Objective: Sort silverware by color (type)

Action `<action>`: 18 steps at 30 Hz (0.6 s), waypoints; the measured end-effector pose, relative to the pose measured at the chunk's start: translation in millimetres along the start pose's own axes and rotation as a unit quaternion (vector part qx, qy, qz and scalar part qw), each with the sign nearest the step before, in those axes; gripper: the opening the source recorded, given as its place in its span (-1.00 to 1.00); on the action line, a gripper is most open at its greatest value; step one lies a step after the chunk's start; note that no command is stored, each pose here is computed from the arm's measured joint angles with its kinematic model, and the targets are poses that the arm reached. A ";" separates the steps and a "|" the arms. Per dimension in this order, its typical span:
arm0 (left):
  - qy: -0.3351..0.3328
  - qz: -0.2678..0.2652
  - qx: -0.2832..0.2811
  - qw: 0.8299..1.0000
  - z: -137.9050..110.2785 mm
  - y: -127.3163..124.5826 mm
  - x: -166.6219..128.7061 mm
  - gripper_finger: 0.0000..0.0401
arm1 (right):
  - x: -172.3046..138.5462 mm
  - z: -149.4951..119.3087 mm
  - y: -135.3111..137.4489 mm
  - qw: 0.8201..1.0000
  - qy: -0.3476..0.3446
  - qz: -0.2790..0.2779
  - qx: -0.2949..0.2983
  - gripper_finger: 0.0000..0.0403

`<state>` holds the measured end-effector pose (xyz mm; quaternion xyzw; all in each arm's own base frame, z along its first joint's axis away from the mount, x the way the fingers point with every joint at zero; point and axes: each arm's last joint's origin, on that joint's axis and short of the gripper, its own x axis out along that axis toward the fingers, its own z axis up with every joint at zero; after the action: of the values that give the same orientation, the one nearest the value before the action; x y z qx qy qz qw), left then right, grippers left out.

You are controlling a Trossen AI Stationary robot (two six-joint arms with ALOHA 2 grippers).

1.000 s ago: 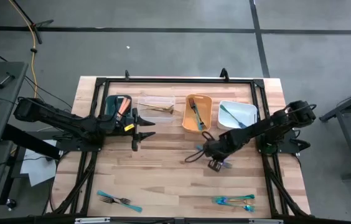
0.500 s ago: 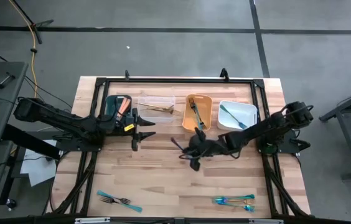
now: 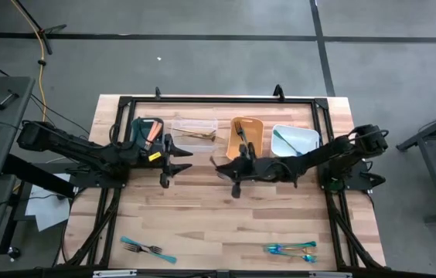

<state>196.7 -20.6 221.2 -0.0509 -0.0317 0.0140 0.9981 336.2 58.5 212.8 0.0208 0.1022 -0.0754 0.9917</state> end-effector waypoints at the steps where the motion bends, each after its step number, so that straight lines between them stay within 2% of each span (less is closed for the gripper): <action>1: -0.001 0.000 0.000 1.000 0.2 0.0 0.0 -0.10 | -2.4 -4.4 -3.1 1.000 -0.018 0.001 0.001 -0.98; 5: 0.000 -0.003 0.000 1.000 0.1 -0.7 -0.1 -0.10 | -20.0 -28.8 -18.7 0.996 -0.083 -0.001 0.019 -0.98; 9: -0.005 -0.007 0.026 1.000 0.8 -2.6 -0.3 -0.10 | -31.3 -27.9 -23.4 0.988 -0.148 0.004 0.034 -0.98; 14: -0.010 -0.007 0.037 0.999 1.9 -2.8 -0.4 -0.10 | -24.2 -19.5 -24.1 0.989 -0.143 0.020 0.036 -0.98; 18: -0.010 -0.007 0.037 0.999 1.7 -2.8 -0.4 -0.10 | -15.0 -18.1 -26.2 0.994 -0.099 0.026 0.040 -0.98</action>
<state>196.3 -23.2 223.2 -0.0136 -0.0412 0.0088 0.9990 314.0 35.8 197.5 0.0558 0.0000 -0.0549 0.9969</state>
